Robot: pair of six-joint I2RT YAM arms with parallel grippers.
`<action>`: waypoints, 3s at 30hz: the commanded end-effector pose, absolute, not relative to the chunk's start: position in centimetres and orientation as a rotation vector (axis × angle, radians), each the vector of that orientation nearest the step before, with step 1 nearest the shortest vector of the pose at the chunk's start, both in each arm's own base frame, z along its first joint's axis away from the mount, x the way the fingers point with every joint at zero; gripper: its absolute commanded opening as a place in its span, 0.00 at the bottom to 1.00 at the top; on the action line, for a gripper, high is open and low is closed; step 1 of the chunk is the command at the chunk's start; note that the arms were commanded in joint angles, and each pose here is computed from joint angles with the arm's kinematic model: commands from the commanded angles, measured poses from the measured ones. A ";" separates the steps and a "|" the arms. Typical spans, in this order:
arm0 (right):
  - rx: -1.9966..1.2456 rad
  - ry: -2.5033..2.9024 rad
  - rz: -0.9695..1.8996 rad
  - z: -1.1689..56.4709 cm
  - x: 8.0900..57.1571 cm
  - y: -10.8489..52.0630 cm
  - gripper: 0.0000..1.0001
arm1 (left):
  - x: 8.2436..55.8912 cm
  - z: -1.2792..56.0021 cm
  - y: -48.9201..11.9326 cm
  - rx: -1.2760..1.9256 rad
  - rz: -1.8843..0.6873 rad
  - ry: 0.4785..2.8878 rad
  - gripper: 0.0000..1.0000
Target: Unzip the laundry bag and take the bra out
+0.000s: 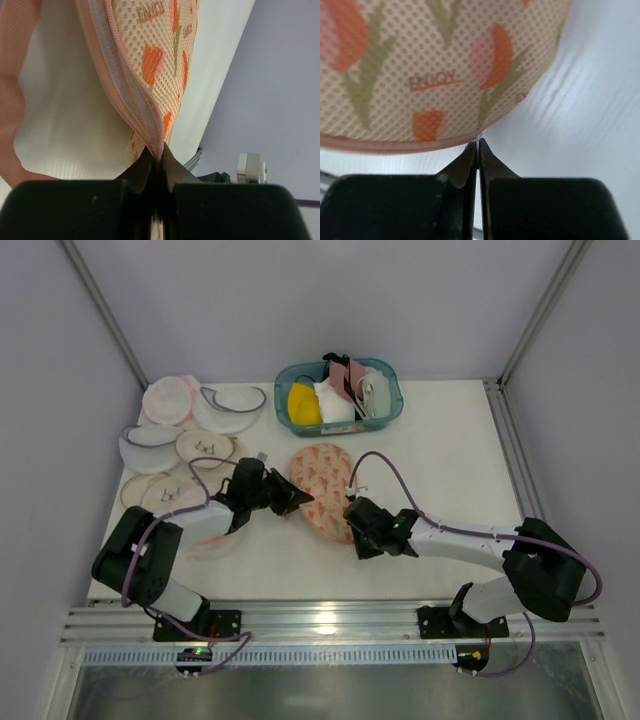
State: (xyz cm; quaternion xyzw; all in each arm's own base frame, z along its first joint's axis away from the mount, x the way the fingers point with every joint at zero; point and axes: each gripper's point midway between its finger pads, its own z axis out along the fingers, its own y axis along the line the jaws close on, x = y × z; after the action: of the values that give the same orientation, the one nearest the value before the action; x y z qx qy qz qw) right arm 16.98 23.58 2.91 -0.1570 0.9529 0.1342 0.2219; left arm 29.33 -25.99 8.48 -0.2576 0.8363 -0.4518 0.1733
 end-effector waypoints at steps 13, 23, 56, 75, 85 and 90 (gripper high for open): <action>-0.130 2.459 -0.115 6.5 21.1 16.4 0.04 | 32.2 9.8 -27.5 -0.478 -1.274 2.432 0.82; -0.250 2.487 0.130 7.1 20.3 19.9 0.04 | 27.5 10.1 -22.9 -0.623 -1.079 2.426 1.00; -0.539 2.332 0.803 10.0 20.4 32.5 0.04 | 18.9 13.7 -23.8 -0.696 -1.236 2.390 0.99; -0.649 2.133 1.130 14.3 18.2 35.4 0.04 | 23.3 12.5 -25.8 -0.849 -1.285 2.268 0.99; -0.687 2.203 1.083 13.0 17.3 34.1 0.04 | 25.9 10.0 -26.5 -0.897 -1.246 2.223 0.53; -0.632 2.322 0.890 11.0 17.7 31.3 0.04 | 25.9 9.4 -26.8 -0.894 -1.250 2.236 0.07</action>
State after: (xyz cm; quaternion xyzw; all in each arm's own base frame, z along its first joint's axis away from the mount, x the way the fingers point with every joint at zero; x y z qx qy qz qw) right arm 17.28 33.06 10.99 -0.2430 0.8539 0.3719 0.2710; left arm 24.52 -25.76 7.15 -0.3363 0.8253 -0.4138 0.1858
